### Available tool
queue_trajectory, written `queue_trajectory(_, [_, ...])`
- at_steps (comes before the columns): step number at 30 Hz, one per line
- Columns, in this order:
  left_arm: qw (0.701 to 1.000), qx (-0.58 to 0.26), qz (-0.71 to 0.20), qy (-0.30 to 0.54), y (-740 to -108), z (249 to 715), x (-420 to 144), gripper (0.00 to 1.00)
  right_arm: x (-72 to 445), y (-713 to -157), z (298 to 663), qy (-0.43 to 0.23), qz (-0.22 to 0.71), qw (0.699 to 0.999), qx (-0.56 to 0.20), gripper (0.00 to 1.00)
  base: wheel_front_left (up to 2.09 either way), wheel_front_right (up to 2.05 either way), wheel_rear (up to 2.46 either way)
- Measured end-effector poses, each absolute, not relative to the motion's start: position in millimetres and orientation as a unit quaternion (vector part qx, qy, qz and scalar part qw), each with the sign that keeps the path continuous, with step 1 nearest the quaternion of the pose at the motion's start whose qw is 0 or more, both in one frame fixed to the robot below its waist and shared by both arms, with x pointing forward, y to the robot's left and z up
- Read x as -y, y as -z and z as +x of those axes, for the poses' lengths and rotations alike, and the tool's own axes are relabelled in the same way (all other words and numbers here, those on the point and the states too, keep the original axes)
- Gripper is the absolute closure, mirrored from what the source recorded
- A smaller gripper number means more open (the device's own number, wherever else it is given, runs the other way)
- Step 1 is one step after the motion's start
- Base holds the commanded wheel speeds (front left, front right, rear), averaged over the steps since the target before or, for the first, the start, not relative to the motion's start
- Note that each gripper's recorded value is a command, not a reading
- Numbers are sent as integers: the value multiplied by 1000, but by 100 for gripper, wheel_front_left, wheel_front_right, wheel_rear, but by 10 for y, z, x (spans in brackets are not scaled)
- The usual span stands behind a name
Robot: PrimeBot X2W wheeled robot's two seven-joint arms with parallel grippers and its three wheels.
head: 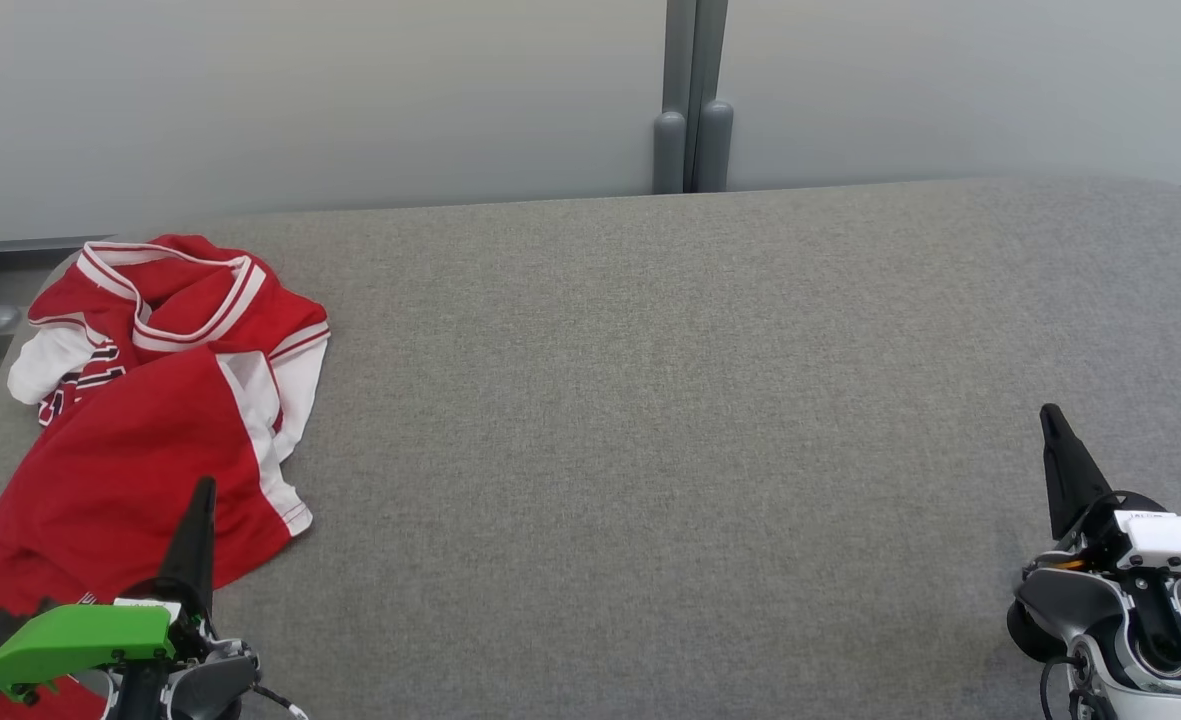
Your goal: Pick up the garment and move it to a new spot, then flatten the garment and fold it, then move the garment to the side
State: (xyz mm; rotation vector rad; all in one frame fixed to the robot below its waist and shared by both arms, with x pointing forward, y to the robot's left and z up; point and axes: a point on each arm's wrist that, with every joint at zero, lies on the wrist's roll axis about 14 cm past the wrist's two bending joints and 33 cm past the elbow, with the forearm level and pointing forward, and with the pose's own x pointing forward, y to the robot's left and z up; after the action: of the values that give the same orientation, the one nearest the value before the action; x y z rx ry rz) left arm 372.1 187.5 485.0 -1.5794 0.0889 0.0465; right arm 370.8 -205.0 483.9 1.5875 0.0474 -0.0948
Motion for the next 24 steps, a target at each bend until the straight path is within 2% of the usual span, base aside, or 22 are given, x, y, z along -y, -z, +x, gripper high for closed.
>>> queue_trajectory(24, [703, -40, -710, -21, -4850, 3721, -1875, 100, 2050, -4840, 3708, 42, 713, 700, -21, 100, 0, 0, 0])
